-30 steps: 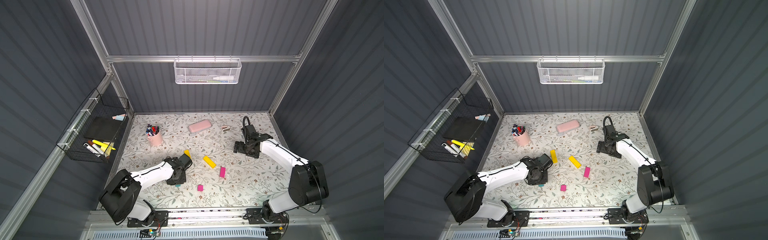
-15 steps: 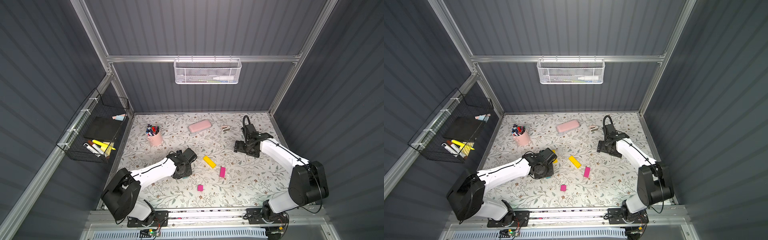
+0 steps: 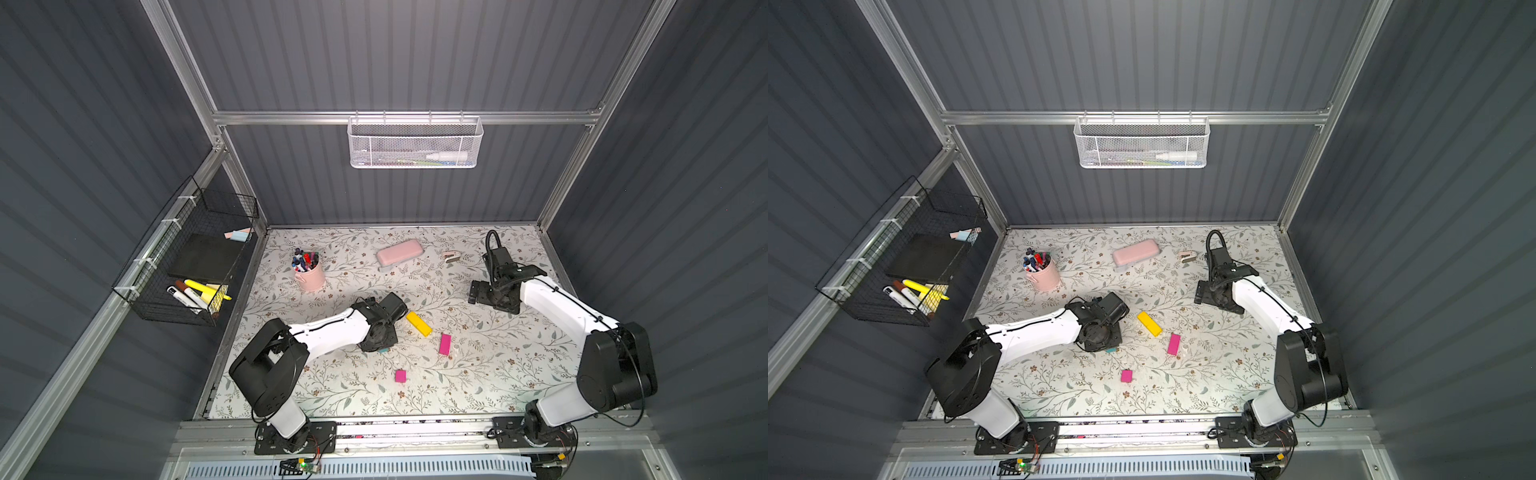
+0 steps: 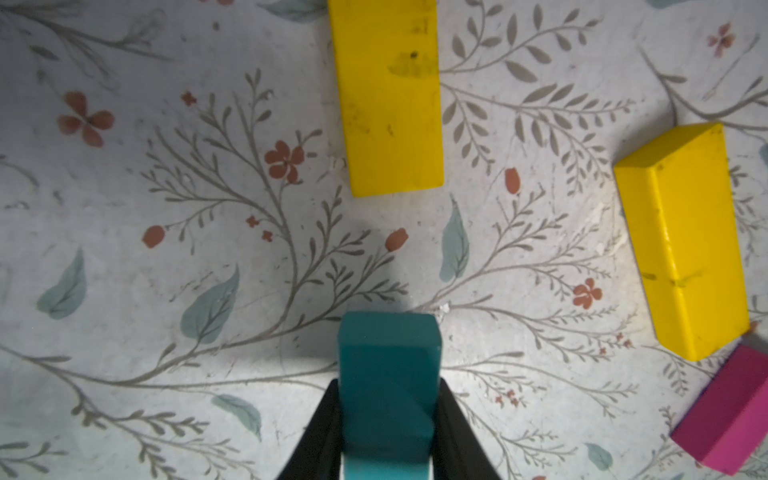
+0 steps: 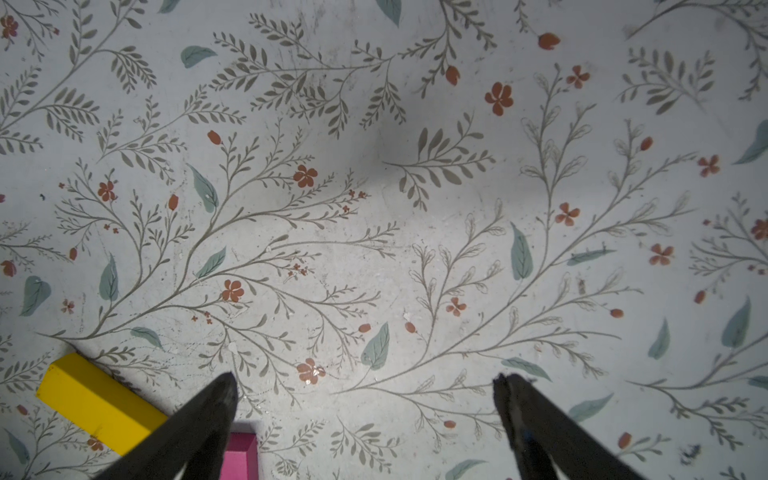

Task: Assemble the letter v with building blocks
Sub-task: Assemble the building block at the center of the board.

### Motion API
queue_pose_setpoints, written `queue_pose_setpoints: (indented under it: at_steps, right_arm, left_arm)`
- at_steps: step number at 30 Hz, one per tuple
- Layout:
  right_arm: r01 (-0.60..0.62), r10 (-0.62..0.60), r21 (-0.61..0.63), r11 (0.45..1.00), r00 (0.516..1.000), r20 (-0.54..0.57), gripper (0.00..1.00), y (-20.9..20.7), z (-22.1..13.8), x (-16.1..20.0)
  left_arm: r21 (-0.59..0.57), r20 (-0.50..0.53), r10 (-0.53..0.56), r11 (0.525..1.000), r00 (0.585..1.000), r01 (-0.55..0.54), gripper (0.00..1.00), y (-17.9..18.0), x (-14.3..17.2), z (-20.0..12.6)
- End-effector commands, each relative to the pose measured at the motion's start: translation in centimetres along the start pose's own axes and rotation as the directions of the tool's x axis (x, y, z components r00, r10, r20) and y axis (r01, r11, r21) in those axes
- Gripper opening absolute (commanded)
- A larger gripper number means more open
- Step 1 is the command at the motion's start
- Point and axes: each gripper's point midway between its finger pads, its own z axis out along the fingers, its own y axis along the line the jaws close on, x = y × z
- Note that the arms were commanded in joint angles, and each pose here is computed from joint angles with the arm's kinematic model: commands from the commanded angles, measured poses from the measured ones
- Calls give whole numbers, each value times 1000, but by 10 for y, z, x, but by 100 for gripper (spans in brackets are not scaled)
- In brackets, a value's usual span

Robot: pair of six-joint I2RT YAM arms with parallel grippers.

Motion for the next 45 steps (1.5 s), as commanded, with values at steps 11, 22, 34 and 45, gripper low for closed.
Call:
queue_pose_setpoints:
  at_steps: [11, 22, 34, 45]
  right_arm:
    - [13, -13, 17, 1000, 1000, -18, 99, 0, 1, 1]
    - [17, -17, -1, 1000, 1000, -21, 99, 3, -2, 2]
    - [13, -13, -21, 1000, 1000, -3, 99, 3, -4, 4]
    - [9, -9, -51, 999, 1000, -9, 99, 10, 2, 3]
  left_arm:
    - [-8, -8, -31, 999, 999, 31, 10, -11, -3, 15]
    - [-2, -34, -82, 997, 996, 82, 12, -12, 2, 23]
    - [-55, -9, -113, 992, 994, 113, 10, -5, -3, 24]
    - [-126, -1, -106, 987, 994, 105, 10, 6, -4, 25]
